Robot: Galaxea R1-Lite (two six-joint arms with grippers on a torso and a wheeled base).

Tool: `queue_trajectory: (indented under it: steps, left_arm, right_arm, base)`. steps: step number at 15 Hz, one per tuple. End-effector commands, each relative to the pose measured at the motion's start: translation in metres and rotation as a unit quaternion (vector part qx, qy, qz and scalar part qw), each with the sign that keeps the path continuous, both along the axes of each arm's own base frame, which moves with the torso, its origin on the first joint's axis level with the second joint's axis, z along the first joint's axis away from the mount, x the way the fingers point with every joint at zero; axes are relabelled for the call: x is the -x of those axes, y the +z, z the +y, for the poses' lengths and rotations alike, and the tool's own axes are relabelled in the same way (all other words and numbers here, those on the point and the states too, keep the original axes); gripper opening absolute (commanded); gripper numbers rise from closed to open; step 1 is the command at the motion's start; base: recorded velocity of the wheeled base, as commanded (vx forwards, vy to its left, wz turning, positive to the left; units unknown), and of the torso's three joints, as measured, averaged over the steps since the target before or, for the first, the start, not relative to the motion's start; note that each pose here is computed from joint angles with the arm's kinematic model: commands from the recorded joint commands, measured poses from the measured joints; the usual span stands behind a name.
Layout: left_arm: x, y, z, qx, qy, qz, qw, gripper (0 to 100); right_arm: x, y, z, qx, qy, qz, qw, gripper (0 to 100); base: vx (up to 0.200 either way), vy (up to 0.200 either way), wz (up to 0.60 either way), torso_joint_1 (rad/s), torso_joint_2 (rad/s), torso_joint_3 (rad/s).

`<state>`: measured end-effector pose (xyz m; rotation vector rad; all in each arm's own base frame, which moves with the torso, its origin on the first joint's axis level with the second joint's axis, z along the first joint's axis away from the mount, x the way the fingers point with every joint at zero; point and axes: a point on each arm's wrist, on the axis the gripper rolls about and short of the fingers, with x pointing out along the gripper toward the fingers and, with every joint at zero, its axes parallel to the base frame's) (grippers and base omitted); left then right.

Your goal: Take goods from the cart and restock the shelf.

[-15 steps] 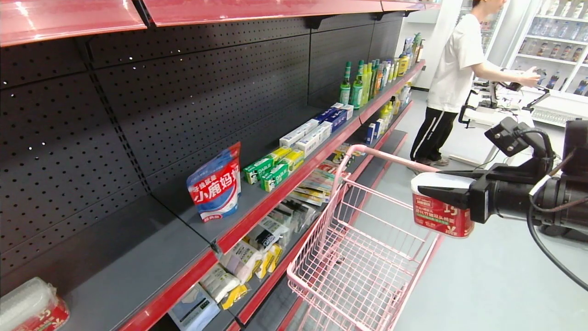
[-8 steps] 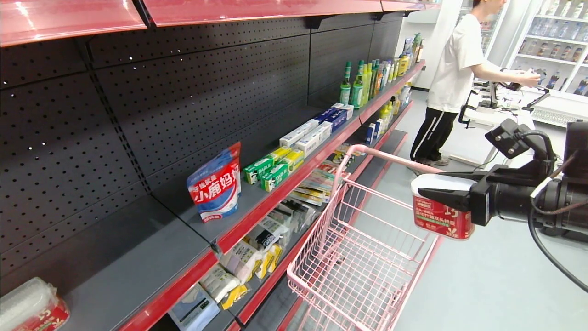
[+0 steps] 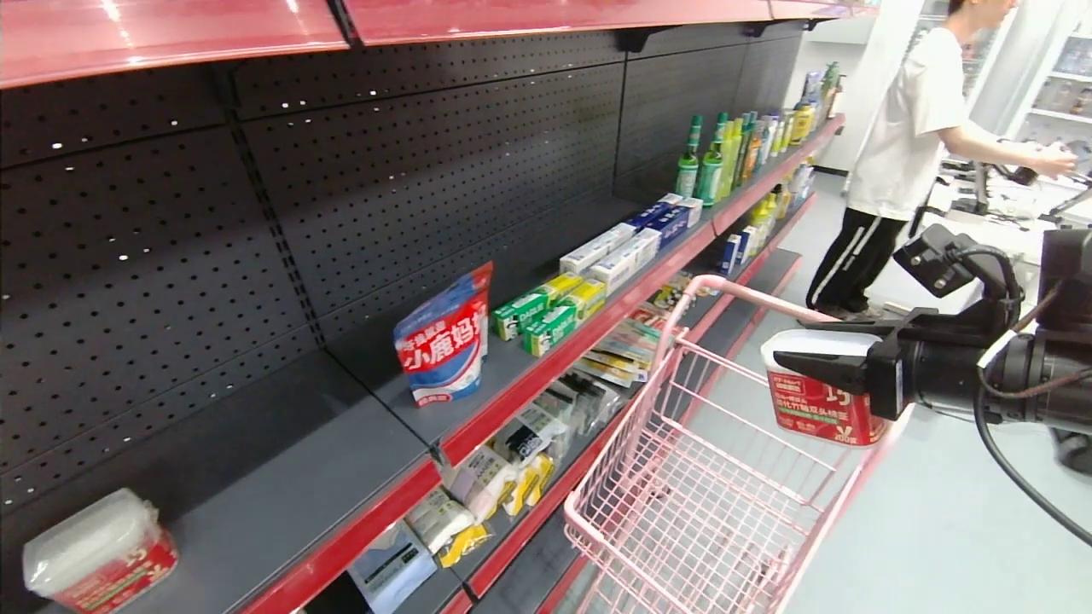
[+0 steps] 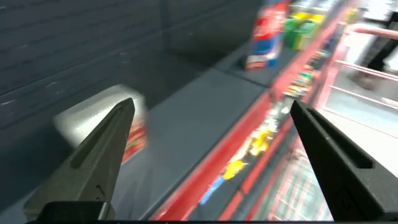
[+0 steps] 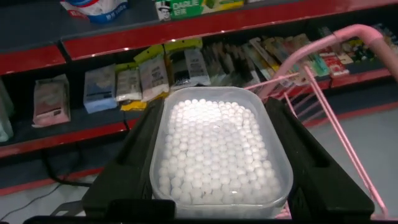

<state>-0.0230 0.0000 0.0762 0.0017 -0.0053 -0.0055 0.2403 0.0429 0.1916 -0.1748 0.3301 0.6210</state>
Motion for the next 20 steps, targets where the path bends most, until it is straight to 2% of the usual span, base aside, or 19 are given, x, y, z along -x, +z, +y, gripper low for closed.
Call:
queue_trajectory:
  steps: [1, 12, 20]
  left_arm:
    - [0.0, 0.0, 0.0, 0.0, 0.0, 0.0, 1.0, 100]
    - [0.0, 0.0, 0.0, -0.001, 0.0, 0.0, 1.0, 100]
    - [0.0, 0.0, 0.0, 0.0, 0.0, 0.0, 1.0, 100]
  right_arm:
    - [0.001, -0.001, 0.0, 0.001, 0.0, 0.001, 1.0, 0]
    - [0.01, 0.0, 0.0, -0.001, 0.005, -0.001, 1.0, 0]
    - [0.059, -0.017, -0.006, 0.001, 0.007, 0.012, 1.0, 0]
  base:
    - [0.0, 0.0, 0.6, 0.007, 0.02, 0.002]
    - [0.0, 0.0, 0.6, 0.0, 0.0, 0.002]
    - [0.0, 0.0, 0.0, 0.0, 0.0, 0.0]
